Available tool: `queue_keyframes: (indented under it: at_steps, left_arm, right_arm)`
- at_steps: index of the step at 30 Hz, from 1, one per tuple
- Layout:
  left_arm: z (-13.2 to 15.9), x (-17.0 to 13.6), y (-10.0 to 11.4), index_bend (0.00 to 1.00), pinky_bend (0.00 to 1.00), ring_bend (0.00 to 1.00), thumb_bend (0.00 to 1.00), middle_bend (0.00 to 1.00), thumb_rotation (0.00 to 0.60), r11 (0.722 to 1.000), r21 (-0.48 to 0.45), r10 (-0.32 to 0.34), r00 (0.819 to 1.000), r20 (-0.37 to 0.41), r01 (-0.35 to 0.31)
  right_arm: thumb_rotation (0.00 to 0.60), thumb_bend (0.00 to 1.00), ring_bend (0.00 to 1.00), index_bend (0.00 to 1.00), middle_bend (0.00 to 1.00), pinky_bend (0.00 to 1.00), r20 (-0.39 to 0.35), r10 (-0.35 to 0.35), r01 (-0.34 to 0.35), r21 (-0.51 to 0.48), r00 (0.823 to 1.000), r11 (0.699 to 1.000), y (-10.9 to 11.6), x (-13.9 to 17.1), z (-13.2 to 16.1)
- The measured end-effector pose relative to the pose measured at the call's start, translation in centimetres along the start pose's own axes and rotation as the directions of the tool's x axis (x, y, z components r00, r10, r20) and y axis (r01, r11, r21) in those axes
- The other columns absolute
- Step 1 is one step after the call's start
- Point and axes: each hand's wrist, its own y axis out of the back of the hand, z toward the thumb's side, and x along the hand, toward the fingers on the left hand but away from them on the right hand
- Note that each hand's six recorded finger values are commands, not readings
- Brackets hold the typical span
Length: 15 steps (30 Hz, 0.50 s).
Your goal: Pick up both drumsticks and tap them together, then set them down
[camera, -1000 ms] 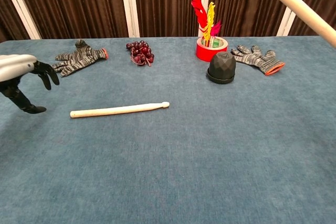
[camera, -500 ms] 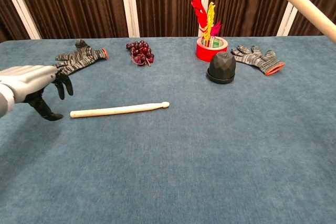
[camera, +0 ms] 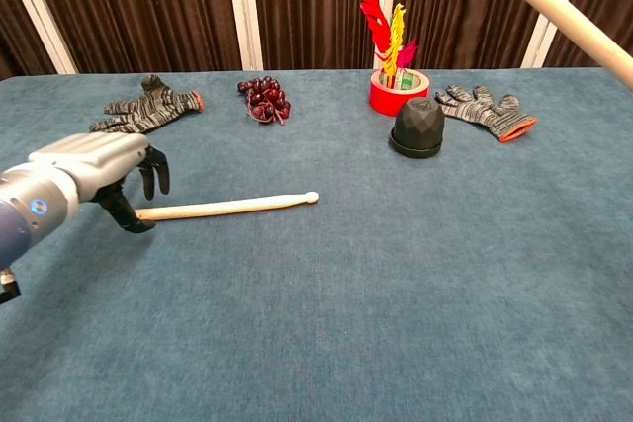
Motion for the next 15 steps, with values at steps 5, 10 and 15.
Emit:
queue_keyframes:
  at_steps: [5,10,15]
  left_arm:
    - [1.5,0.0,-0.3,0.44,0.0,0.05,0.41,0.43,0.6,1.0,0.005,0.008,1.0,0.013,-0.008]
    - [2.4,0.0,-0.5,0.44,0.0,0.05,0.41,0.43,0.6,0.999,0.03,0.014,1.0,0.008,-0.014]
    - [2.5,0.1,-0.6,0.44,0.0,0.05,0.41,0.43,0.6,0.997,0.063,0.034,0.999,-0.016,-0.033]
  right_arm:
    - [0.6,0.42,0.47,0.78,0.64,0.02,0.003,-0.003,0.003,0.003,1.0,1.0,0.3,0.0,-0.1]
    - [0.6,0.42,0.47,0.78,0.64,0.01,0.007,-0.005,0.005,0.005,1.0,1.0,0.5,0.1,-0.3]
    - [0.6,0.42,0.47,0.78,0.64,0.01,0.012,-0.006,0.006,0.007,1.0,1.0,0.7,0.1,-0.5]
